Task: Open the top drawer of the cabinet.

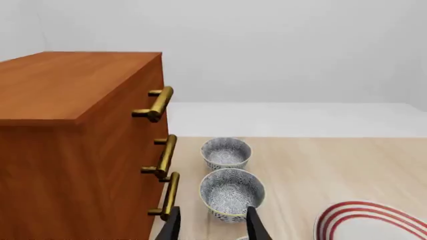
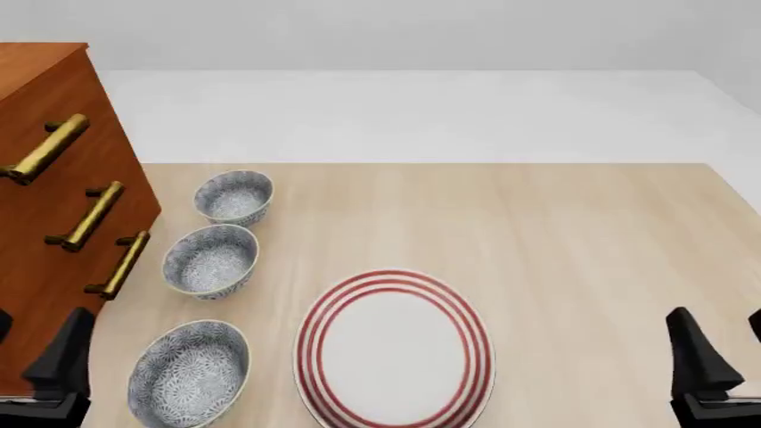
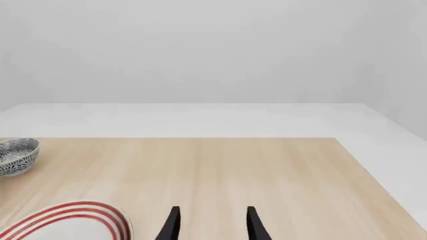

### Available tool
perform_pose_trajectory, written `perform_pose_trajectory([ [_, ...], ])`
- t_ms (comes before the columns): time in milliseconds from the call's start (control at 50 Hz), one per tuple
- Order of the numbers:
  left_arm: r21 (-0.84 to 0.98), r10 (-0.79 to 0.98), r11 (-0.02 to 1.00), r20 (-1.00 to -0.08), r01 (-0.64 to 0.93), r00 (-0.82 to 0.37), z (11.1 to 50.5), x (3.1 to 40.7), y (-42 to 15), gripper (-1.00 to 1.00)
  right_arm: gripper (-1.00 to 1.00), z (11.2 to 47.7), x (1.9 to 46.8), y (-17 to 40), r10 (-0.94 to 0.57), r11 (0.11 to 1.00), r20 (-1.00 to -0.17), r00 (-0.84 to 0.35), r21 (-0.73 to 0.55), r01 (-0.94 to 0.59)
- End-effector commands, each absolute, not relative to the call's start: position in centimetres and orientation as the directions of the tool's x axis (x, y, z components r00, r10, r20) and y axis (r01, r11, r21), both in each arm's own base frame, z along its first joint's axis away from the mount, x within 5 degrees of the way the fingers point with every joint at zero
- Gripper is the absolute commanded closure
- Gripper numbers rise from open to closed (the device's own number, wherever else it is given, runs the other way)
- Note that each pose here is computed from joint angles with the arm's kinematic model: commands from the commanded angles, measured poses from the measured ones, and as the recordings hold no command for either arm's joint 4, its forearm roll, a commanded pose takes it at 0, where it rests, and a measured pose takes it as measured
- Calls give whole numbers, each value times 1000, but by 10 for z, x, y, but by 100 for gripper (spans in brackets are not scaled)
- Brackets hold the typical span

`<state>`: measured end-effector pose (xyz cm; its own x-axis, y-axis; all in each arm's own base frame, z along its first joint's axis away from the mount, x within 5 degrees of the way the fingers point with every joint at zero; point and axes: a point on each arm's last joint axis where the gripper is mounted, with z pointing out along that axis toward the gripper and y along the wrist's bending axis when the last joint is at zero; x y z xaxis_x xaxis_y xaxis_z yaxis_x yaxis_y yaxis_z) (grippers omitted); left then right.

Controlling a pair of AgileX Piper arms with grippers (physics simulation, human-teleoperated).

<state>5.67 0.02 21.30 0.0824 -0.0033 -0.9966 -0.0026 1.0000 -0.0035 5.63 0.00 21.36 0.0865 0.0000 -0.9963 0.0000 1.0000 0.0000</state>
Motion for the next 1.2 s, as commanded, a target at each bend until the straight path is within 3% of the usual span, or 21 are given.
perform_pose_trajectory([
  [20, -12, -12, 1000, -998, -3, 66, 213, 60, 0, -100, -100, 214, 57, 0, 0, 1000, -996, 86, 0, 0],
  [360, 11, 12, 1000, -998, -25, 55, 213, 62, 1, -100, -100, 214, 57, 0, 0, 1000, -996, 85, 0, 0],
  [720, 198, 205, 977, -972, -74, 112, 235, 56, 3, -100, -100, 214, 57, 0, 0, 1000, -996, 85, 0, 0],
  [1200, 487, 498, 867, -855, -111, 143, 240, 52, 1, -100, -100, 214, 57, 0, 0, 1000, -996, 85, 0, 0],
])
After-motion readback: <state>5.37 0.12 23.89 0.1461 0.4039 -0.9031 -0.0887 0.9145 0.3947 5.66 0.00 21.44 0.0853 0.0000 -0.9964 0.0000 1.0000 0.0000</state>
